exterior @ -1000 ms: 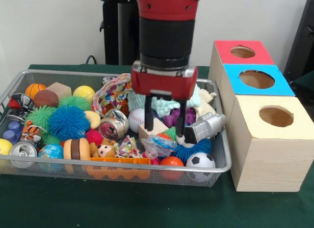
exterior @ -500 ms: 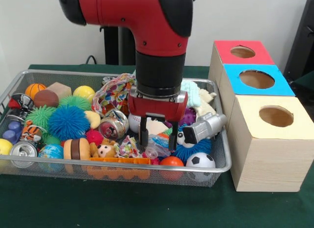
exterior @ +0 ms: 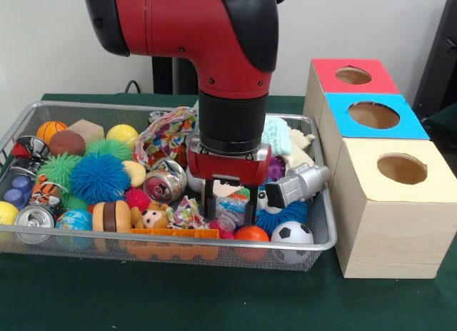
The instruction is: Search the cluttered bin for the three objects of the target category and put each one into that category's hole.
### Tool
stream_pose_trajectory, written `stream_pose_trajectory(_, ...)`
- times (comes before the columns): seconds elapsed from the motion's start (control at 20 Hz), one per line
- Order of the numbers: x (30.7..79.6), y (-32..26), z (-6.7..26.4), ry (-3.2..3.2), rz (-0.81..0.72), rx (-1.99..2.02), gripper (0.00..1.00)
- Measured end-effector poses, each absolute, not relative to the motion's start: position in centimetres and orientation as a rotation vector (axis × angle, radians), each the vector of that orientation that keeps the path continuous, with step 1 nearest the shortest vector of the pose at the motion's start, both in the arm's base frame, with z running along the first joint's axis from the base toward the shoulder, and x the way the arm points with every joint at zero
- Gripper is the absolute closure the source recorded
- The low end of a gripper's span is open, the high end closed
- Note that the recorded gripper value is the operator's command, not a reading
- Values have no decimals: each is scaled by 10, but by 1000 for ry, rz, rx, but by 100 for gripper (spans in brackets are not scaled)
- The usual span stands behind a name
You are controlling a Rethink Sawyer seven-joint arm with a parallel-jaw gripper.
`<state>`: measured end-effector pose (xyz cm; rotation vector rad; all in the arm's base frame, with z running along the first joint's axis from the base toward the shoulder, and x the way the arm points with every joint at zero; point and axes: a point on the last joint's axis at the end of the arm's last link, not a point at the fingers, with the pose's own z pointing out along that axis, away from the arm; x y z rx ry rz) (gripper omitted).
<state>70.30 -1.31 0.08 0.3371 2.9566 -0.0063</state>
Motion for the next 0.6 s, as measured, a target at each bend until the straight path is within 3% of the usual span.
stream_pose_trajectory(0.3,707,-15,2,2948,-8,340,0)
stream_pose_trajectory(0.35,707,-16,2,2948,-8,341,100)
stream_pose_trajectory(0.6,708,-17,1,2948,1,347,100)
